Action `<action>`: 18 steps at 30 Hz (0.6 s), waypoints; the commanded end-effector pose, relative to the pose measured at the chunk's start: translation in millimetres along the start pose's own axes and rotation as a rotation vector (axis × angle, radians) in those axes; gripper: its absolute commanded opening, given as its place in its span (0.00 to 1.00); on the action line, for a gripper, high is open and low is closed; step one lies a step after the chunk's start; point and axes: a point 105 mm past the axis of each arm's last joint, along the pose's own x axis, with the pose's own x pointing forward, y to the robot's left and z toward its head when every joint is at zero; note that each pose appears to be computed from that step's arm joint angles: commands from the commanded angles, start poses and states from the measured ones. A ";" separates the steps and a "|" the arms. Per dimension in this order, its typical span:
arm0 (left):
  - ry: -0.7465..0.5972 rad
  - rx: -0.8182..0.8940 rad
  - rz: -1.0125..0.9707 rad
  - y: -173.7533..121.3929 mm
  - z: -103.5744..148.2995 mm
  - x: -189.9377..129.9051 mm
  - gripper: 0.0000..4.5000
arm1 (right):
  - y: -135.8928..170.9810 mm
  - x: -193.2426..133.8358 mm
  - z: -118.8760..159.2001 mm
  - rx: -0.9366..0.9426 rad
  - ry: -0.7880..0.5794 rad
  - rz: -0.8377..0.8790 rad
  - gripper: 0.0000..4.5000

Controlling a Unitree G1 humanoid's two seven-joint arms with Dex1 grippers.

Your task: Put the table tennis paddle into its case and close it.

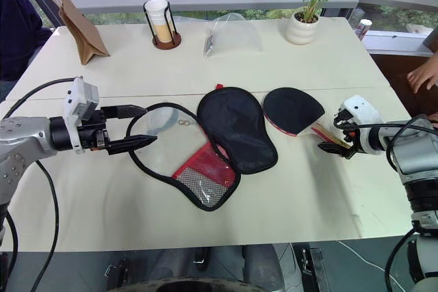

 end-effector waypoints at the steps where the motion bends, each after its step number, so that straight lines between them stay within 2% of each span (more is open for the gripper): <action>1: -0.008 0.045 -0.004 -1.1 6.1 -0.5 1.00 | -2.6 0.5 6.2 0.025 -0.034 0.008 0.78; 5: -0.006 0.049 -0.004 -1.7 6.0 -0.8 1.00 | -0.9 1.1 7.5 0.050 -0.042 0.027 0.34; 7: -0.005 0.050 -0.005 -2.0 5.8 -1.0 1.00 | 0.1 -0.7 9.9 0.056 -0.046 0.033 0.18; 11: -0.005 0.050 -0.007 -1.7 5.3 -0.6 1.00 | -5.7 -9.0 19.8 0.041 -0.057 -0.019 0.18; 14: -0.008 0.049 -0.018 -1.8 4.8 2.1 1.00 | -15.0 -27.2 49.6 0.024 -0.143 -0.116 0.18; 18: -0.013 0.051 -0.036 -0.3 5.3 7.1 1.00 | 5.6 -44.9 84.9 0.016 -0.224 -0.112 0.18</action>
